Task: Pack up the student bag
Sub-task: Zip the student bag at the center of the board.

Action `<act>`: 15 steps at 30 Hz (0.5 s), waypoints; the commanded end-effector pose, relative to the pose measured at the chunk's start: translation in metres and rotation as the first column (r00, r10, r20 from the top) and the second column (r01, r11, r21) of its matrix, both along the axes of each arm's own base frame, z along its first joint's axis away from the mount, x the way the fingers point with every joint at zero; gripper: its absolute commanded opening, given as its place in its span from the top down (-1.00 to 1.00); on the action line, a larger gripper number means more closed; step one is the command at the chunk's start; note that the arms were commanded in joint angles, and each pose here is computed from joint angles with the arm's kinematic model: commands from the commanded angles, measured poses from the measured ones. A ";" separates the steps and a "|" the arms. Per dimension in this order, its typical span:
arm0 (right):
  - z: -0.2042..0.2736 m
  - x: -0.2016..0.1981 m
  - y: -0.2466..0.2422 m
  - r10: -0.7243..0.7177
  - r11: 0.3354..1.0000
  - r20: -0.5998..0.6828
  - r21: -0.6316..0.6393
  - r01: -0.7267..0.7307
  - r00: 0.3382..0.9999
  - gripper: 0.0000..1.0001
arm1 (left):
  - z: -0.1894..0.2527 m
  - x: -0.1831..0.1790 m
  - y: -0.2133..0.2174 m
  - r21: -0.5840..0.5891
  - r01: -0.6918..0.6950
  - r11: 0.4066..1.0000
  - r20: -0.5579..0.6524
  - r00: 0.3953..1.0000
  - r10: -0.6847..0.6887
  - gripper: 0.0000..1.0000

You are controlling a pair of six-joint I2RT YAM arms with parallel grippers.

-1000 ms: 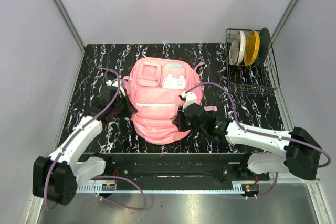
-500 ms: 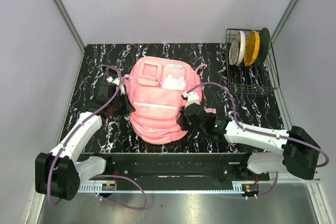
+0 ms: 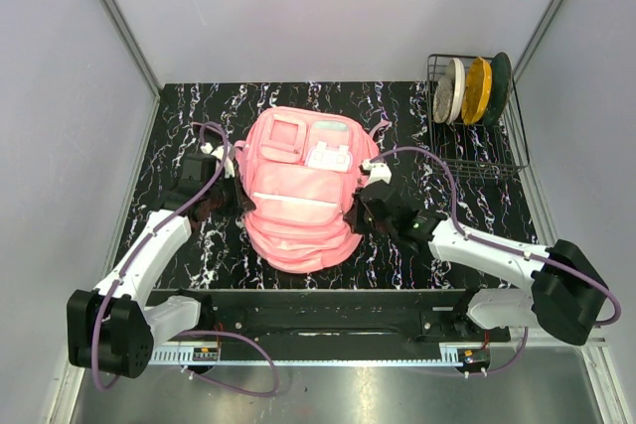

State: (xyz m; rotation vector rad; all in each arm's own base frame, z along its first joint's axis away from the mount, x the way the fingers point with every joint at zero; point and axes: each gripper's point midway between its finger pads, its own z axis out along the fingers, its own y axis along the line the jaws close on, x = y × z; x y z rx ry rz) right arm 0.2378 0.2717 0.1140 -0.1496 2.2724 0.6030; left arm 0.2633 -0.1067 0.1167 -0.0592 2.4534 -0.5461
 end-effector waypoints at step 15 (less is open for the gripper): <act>0.002 0.056 -0.016 -0.138 0.989 0.062 -0.046 0.141 0.989 1.00 | 0.022 0.015 0.000 -0.005 0.056 0.998 0.104 0.993 -0.055 1.00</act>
